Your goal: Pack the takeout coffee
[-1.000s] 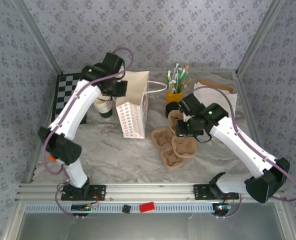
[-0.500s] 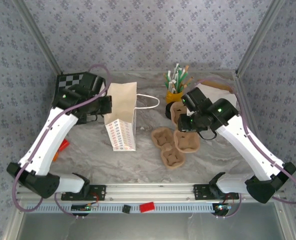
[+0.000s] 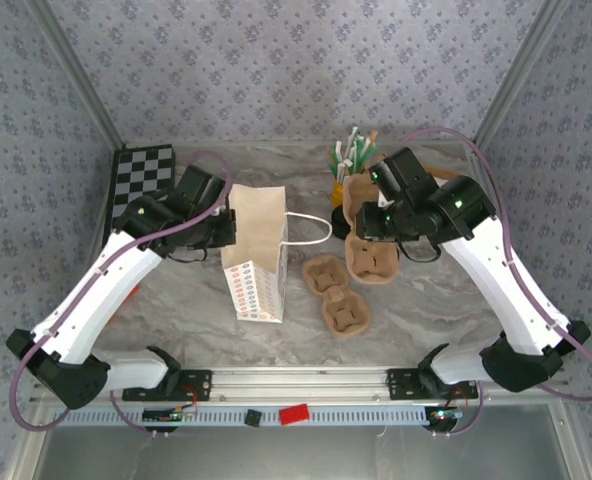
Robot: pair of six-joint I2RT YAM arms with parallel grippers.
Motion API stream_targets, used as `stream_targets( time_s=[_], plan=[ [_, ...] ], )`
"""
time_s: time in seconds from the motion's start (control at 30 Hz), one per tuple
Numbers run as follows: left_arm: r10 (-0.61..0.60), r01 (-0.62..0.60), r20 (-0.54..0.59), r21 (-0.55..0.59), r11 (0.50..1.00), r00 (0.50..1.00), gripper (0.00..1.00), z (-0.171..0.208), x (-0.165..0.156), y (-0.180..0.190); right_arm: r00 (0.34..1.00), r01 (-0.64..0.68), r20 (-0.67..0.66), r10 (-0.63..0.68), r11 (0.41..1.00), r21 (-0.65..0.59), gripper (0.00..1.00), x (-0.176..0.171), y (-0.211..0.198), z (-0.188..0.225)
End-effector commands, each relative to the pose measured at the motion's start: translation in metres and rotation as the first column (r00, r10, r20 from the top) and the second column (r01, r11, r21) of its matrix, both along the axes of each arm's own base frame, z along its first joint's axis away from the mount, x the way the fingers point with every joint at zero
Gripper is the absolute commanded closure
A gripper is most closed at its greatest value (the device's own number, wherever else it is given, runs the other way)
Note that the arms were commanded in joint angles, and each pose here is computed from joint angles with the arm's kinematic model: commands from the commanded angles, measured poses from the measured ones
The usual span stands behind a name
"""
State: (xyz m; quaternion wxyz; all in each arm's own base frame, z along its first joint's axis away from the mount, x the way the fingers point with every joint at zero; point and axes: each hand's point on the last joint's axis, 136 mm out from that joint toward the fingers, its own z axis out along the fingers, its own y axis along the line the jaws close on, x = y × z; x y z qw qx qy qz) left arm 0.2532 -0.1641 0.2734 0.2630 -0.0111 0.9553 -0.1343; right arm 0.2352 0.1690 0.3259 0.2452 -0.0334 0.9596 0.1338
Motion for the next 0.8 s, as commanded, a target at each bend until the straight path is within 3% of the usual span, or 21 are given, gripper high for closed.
stream_targets(
  time_s=[0.0,0.17,0.27,0.33,0.4,0.57,0.77],
  plan=[
    [0.030,-0.028,0.025,-0.056,0.998,0.999,1.00,0.004,0.003,-0.005,0.999,0.030,0.012,-0.030,1.000,0.005,0.70,0.000,-0.001,0.015],
    [0.031,-0.029,0.022,-0.078,0.996,0.999,1.00,0.004,0.002,-0.008,0.997,0.047,0.053,-0.051,0.996,0.071,0.70,0.009,0.011,0.035],
    [0.028,-0.027,0.015,-0.076,0.997,0.999,0.85,0.003,0.002,-0.008,0.997,0.042,0.062,-0.048,0.994,0.104,0.70,0.014,0.022,0.042],
    [0.016,-0.015,0.016,-0.086,0.996,1.000,0.70,0.005,0.000,-0.010,0.997,0.031,0.071,-0.040,0.992,0.122,0.70,0.017,0.031,0.047],
    [0.005,-0.002,0.028,-0.095,0.996,1.000,0.66,0.009,-0.002,-0.010,0.996,0.018,0.079,-0.030,0.989,0.144,0.70,0.019,0.040,0.052],
    [-0.001,0.004,0.037,-0.080,0.997,0.999,0.67,0.012,-0.004,-0.004,0.995,-0.031,0.094,0.014,0.984,0.177,0.70,0.022,0.064,0.061],
    [-0.019,0.023,0.047,-0.092,0.995,0.999,0.80,0.014,-0.003,-0.007,0.992,-0.081,0.109,0.058,0.974,0.213,0.70,0.026,0.095,0.072]
  ],
)
